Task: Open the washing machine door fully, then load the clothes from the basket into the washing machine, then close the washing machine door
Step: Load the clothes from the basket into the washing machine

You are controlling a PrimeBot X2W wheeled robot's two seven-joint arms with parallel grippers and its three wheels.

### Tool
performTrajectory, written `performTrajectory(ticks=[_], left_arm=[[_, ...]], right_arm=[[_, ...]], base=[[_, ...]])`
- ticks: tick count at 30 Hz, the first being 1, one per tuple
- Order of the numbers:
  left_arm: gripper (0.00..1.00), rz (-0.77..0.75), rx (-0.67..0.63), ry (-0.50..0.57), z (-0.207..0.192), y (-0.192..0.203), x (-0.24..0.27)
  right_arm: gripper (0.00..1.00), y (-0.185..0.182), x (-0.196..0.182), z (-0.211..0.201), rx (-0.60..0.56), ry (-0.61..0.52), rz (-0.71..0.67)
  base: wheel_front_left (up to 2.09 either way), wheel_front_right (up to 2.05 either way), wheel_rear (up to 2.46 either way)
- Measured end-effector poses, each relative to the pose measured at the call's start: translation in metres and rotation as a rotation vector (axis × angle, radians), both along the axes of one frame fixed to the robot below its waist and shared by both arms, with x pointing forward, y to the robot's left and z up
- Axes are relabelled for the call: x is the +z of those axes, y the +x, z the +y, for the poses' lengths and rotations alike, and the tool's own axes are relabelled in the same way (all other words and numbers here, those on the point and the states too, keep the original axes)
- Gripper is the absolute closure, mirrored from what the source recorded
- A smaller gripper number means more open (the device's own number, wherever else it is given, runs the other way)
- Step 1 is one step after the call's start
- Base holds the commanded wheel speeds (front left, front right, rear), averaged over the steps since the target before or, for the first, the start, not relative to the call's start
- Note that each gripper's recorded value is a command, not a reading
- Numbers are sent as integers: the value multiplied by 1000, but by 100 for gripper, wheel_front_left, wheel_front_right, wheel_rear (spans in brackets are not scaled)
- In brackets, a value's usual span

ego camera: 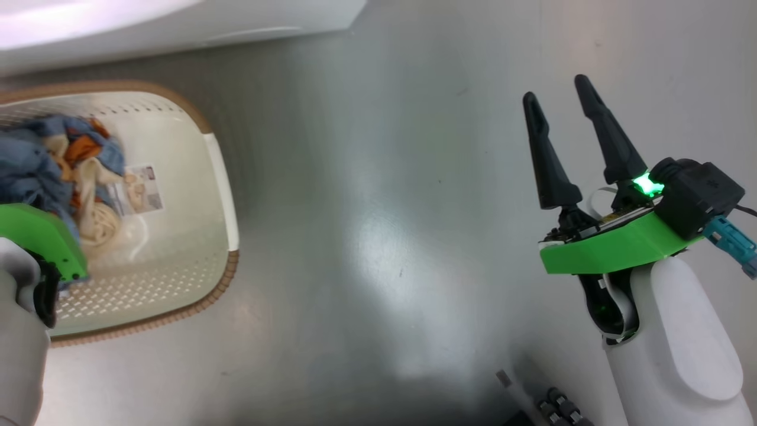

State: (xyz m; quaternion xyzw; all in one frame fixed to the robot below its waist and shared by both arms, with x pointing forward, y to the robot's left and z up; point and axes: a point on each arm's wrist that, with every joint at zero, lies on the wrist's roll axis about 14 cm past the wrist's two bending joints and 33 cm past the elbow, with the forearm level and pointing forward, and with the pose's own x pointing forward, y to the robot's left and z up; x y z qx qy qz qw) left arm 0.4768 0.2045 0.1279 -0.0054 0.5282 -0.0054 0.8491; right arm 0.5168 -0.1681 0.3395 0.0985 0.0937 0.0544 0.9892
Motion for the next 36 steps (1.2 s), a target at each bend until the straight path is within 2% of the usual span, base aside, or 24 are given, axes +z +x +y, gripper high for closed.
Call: performTrajectory(ticks=[11, 20, 24, 36], left_arm=[[100, -200, 126, -101, -6, 5, 53], [100, -315, 145, -136, -5, 3, 96], [100, -411, 151, -175, -9, 12, 126], [100, -671, 119, -187, -3, 11, 211]], right_arm=[[0, -1, 34, 5, 5, 16, -59], [0, -12, 62, 5, -4, 36, -97], [0, -23, 72, 5, -8, 42, -103], [0, -53, 104, -6, -27, 37, -140]], base=[[0, 0, 0], [0, 0, 0], [0, 0, 0], [0, 0, 0]])
